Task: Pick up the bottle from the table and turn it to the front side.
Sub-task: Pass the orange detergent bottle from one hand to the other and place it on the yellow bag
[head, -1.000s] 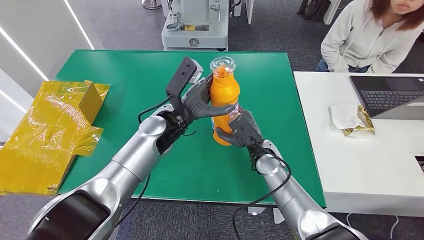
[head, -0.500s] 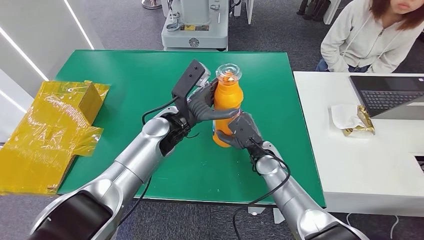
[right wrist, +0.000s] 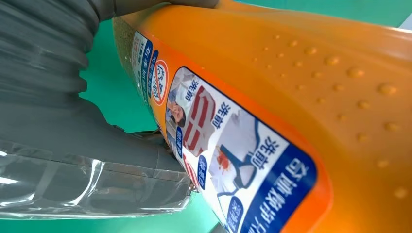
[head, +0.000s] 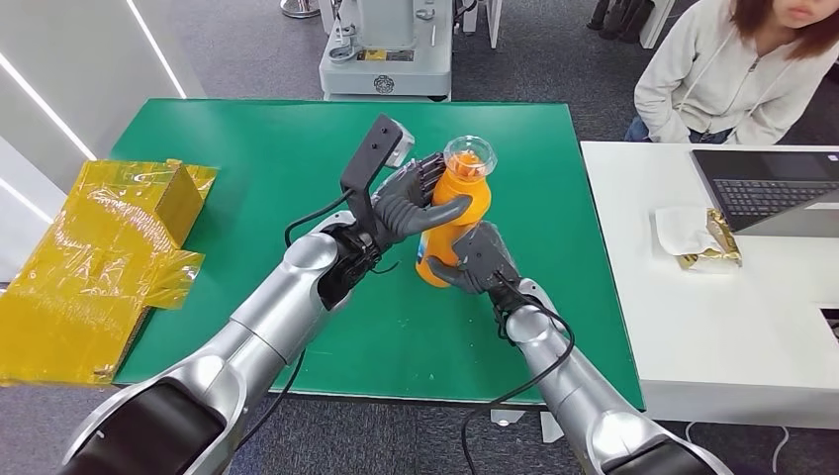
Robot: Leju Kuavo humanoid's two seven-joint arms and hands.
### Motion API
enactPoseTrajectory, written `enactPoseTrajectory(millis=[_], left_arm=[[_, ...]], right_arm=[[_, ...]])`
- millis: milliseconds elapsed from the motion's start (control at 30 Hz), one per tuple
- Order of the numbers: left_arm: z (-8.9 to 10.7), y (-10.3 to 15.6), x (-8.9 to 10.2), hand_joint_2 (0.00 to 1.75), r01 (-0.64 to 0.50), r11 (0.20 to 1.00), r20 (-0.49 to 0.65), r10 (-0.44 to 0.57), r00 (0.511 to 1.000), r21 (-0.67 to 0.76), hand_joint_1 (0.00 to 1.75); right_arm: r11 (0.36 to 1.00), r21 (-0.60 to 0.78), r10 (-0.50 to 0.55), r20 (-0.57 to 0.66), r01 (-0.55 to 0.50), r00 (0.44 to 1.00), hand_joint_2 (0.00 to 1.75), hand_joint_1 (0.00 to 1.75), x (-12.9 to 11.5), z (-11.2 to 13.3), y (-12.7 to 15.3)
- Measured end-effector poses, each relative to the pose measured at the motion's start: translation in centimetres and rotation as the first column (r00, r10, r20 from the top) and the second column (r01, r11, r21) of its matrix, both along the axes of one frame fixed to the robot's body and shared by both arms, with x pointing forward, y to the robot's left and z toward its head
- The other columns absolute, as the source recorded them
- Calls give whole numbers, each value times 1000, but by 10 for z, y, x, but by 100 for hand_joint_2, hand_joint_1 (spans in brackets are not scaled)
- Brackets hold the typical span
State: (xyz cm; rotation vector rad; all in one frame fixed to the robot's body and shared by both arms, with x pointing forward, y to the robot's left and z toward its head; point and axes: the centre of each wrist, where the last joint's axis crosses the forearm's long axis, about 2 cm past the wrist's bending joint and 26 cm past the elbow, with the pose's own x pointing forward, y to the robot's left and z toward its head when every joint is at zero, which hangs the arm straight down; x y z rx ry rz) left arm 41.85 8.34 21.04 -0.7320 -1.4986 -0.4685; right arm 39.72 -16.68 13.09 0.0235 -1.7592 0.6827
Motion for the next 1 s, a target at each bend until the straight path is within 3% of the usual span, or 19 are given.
enactPoseTrajectory(millis=[200,467,500,633,1000], left_arm=[[0,0,0,175,-1,1000,0,1,1000,0,147],[-2,-6,-4,175,-4,1000,12,4,1000,-9,145],[-2,-6,-4,175,-3,1000,13,3,1000,-8,151],[-3,-7,-5,175,-5,1000,29,5,1000,-14,175],[-5,-6,-8,175,-60,997,124,67,990,-57,175]], right_arm=[[1000,2,0,0,0,1000,175,175,0,0,0],[1000,16,-14,-11,14,1000,175,175,0,-2,-2],[1000,15,-15,-12,15,1000,175,175,0,-3,-3],[999,20,-28,-11,29,1000,175,0,0,-4,-4],[993,95,-70,33,67,997,175,0,-7,-6,-10]])
